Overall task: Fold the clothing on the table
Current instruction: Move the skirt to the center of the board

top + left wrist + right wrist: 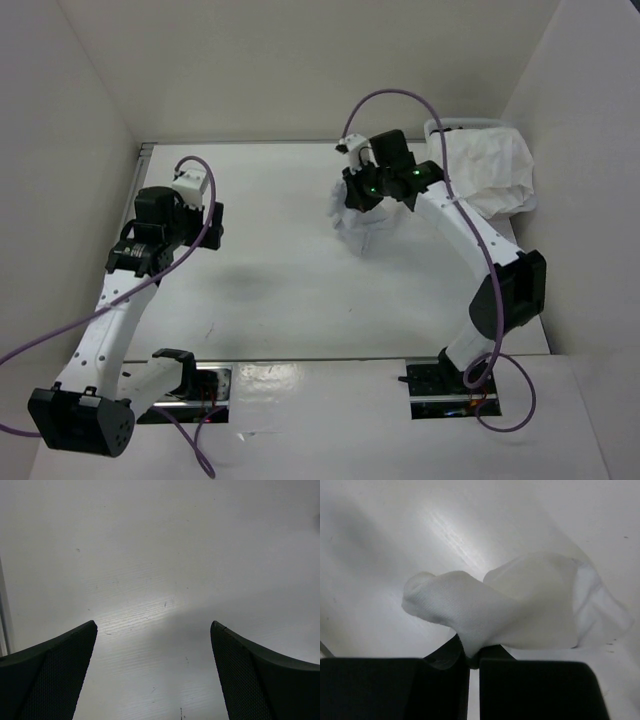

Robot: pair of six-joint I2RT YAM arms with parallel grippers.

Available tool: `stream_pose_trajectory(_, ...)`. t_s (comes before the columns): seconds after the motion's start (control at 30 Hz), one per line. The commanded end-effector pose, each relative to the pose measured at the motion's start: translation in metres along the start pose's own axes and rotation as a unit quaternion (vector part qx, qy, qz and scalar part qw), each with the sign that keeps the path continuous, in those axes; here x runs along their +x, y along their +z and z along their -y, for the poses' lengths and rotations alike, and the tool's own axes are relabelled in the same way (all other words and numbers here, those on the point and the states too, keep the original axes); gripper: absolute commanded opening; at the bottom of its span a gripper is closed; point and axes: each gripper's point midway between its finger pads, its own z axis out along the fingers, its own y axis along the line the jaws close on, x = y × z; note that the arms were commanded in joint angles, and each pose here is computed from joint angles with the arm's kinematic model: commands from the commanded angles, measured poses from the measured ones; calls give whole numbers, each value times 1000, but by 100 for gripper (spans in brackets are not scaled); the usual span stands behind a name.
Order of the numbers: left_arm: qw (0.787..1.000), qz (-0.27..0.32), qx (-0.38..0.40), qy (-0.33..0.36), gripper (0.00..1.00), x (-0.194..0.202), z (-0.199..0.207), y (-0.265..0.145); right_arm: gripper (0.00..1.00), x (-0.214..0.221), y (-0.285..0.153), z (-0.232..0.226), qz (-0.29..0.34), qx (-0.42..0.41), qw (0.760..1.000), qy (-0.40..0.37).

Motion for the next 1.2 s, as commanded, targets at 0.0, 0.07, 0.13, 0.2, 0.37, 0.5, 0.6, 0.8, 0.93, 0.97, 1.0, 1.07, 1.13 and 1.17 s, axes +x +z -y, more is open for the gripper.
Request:
stream_pose_trajectory(0.0,999,-9,28,14,100,8,7,3,0,-4,9,-4,-7,25,999,-36)
stream_pose_trajectory(0.07,998,-24,50,18,100,12,14,10,0,3,24,-6,-24,15,999,-39)
stream_pose_trajectory(0.13,997,-44,59,20,100,17,16,15,0,6,35,-15,-36,15,998,-55)
stream_pose_trajectory(0.2,995,-62,71,25,100,18,20,25,0,7,52,-37,-51,1,996,-79)
stream_pose_trajectory(0.37,993,-83,81,29,100,17,29,40,0,-1,77,-61,-63,-9,993,-104)
stream_pose_trajectory(0.5,992,-71,99,39,100,4,41,47,42,0,105,-79,-78,-26,990,-116)
stream_pose_trajectory(0.6,990,-73,109,51,100,0,52,58,77,1,121,-105,-85,-40,986,-136)
stream_pose_trajectory(0.8,988,-66,129,51,100,-5,78,74,98,2,138,-122,-93,-32,984,-151)
stream_pose_trajectory(0.93,986,-61,141,60,100,-8,90,81,98,-23,106,-95,-58,19,987,-151)
stream_pose_trajectory(0.97,986,-56,145,63,100,-10,94,85,98,-30,95,-73,-45,37,989,-136)
stream_pose_trajectory(1.0,986,-55,144,62,100,-9,98,86,98,-31,88,-60,-37,45,991,-119)
stream_pose_trajectory(1.07,986,-53,144,65,100,-6,101,94,98,-47,49,-7,0,93,993,-73)
stream_pose_trajectory(1.13,988,-56,137,50,100,-2,101,100,98,-49,18,26,34,109,993,-34)
stream_pose_trajectory(1.17,988,-53,140,47,100,-3,106,104,98,-44,-2,69,46,141,989,11)
